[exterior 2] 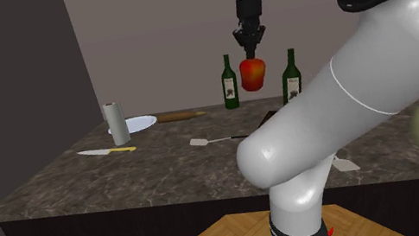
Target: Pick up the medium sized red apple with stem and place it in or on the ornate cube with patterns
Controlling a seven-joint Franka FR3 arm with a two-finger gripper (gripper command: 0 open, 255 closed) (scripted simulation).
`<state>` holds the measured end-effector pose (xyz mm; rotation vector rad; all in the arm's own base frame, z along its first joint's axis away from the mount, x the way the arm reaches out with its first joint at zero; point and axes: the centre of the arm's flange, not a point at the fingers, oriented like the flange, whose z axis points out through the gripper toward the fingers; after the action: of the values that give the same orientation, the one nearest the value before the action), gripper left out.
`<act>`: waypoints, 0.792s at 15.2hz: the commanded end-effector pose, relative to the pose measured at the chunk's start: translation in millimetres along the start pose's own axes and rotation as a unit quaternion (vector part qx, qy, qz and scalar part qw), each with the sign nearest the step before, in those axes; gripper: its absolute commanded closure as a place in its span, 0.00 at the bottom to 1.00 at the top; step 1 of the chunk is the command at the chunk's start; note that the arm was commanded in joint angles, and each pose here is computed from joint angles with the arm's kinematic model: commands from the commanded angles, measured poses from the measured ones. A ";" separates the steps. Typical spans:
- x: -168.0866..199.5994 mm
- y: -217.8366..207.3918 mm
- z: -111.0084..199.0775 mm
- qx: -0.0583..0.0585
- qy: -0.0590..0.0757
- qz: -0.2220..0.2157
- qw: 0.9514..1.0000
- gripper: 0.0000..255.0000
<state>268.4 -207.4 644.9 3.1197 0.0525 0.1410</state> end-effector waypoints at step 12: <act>-92.4 40.6 -29.3 0.000 0.000 0.000 1.000 1.00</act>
<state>175.4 -250.1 670.9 3.1203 0.0528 0.1395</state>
